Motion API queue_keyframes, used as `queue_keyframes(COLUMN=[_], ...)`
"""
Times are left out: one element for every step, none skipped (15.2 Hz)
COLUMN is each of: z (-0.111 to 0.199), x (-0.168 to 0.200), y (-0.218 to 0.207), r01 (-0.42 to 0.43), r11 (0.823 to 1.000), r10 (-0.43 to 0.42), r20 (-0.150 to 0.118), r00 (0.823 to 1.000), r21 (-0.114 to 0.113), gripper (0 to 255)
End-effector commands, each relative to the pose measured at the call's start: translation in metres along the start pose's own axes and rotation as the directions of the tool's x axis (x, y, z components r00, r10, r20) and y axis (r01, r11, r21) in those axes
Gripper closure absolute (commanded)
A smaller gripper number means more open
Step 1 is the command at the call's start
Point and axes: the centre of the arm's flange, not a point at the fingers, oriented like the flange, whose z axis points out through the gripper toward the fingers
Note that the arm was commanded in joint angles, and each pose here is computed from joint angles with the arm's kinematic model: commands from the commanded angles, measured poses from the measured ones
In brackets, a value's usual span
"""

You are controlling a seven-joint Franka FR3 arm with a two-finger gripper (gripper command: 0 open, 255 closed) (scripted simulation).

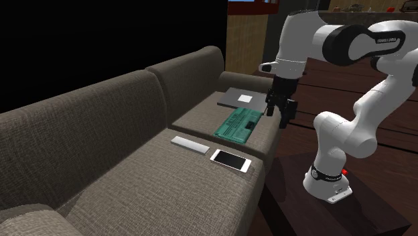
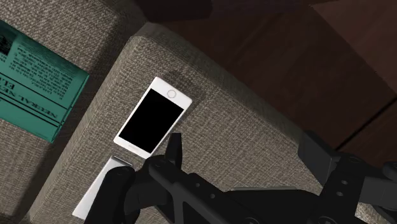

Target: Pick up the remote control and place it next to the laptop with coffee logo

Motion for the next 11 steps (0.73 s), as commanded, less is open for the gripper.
queue_keyframes(z=[0.0, 0.007, 0.014, 0.02, 0.027, 0.034, 0.041, 0.047, 0.054, 0.061, 0.068], x=[0.0, 0.01, 0.02, 0.03, 0.04, 0.05, 0.059, 0.069, 0.078, 0.088, 0.097], y=[0.0, 0.005, 0.01, 0.016, 0.021, 0.027, 0.033, 0.039, 0.045, 0.052, 0.058], r01=[0.0, -0.014, -0.027, -0.041, -0.054, -0.068, -0.082, -0.095, -0.109, -0.122, -0.136], r11=[1.0, 1.0, 1.0, 0.999, 0.998, 0.998, 0.997, 0.995, 0.994, 0.992, 0.99], r10=[0.0, 0.014, 0.027, 0.041, 0.054, 0.068, 0.082, 0.095, 0.109, 0.122, 0.136], r20=[0.0, 0.001, 0.003, 0.004, 0.006, 0.007, 0.008, 0.01, 0.011, 0.012, 0.013], r00=[1.0, 1.0, 1.0, 0.999, 0.998, 0.998, 0.997, 0.995, 0.994, 0.992, 0.991], r21=[0.0, -0.003, -0.005, -0.008, -0.011, -0.014, -0.016, -0.019, -0.022, -0.025, -0.028], gripper=[0, 0, 0, 0, 0, 0, 0, 0, 0, 0, 0])
